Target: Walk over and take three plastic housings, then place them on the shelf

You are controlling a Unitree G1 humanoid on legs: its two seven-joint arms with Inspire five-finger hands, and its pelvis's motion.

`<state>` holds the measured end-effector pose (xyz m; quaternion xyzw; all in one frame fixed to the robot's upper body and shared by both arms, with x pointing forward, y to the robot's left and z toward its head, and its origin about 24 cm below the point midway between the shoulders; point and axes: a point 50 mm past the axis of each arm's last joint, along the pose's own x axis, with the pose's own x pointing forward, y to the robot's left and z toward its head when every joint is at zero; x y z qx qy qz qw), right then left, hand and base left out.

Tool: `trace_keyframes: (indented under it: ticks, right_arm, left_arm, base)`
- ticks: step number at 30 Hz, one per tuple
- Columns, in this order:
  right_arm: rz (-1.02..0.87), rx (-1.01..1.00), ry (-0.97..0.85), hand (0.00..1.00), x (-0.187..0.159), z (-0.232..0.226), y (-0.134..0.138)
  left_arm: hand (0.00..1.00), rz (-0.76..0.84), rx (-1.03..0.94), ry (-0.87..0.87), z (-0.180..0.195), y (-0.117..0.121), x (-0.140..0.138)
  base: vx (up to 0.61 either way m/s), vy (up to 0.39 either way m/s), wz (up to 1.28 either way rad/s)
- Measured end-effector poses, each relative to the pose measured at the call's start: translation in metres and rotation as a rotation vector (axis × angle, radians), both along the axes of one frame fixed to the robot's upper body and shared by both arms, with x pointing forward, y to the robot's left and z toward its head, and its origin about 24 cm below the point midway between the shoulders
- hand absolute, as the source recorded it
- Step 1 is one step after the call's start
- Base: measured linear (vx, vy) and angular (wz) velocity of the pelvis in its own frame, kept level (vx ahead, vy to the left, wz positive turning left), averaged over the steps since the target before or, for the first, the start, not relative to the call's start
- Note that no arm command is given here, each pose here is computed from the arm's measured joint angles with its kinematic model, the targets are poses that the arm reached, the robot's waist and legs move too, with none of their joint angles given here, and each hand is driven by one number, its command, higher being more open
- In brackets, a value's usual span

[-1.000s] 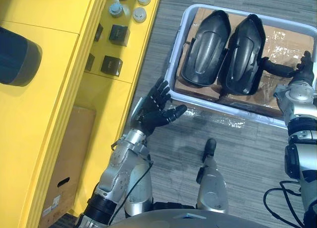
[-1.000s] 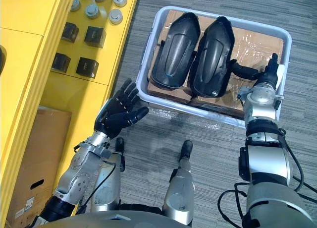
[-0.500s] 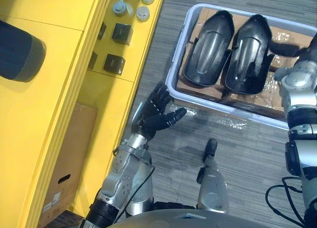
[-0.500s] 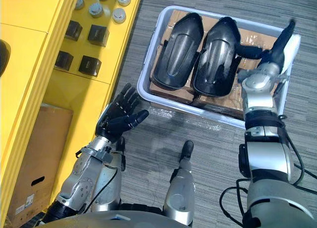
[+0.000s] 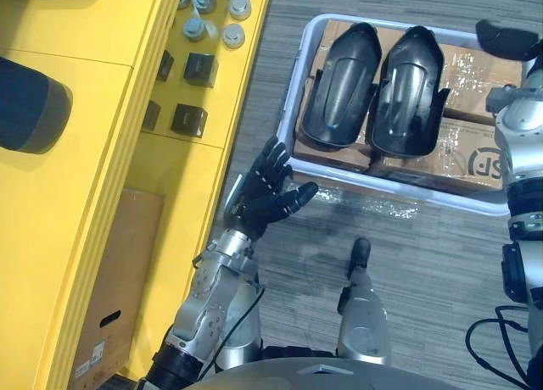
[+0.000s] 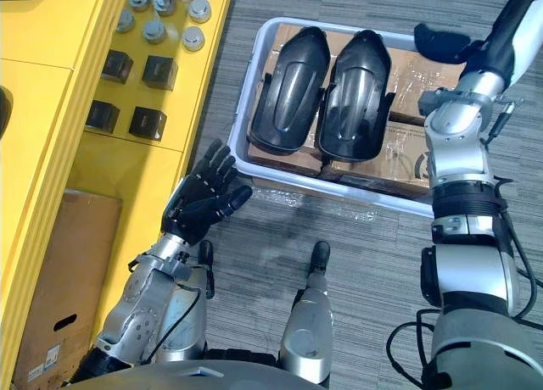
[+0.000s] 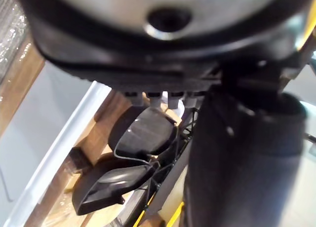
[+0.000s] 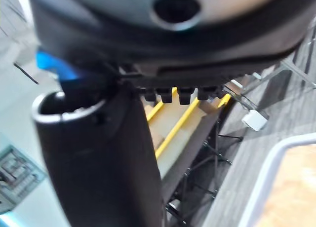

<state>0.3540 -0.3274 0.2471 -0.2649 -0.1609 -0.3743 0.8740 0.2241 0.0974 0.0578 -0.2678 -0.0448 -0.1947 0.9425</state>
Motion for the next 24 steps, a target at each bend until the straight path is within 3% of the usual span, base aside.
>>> trace_keyframes:
  ticks: [7, 18, 19, 24]
  right_arm:
    - [0.013, 0.080, 0.266, 1.00, 0.008, -0.046, -0.010]
    - [0.008, 0.195, 0.476, 1.00, 0.004, -0.080, -0.026]
    - [0.005, 0.192, 0.492, 0.00, 0.004, -0.081, -0.026]
    - [-0.035, 0.060, 0.593, 0.00, 0.006, -0.077, -0.027]
  left_arm:
    - [1.00, 0.005, 0.005, 0.009, -0.001, -0.001, 0.000]
    - [1.00, 0.039, 0.008, 0.032, -0.003, 0.001, 0.000]
    - [1.00, 0.041, 0.008, 0.031, -0.003, 0.002, 0.000]
    - [1.00, 0.040, 0.008, 0.032, -0.003, 0.002, 0.000]
  base:
    - [0.02, 0.030, 0.03]
    - [0.00, 0.019, 0.07]
    - [0.00, 0.030, 0.01]
    - [0.00, 0.000, 0.00]
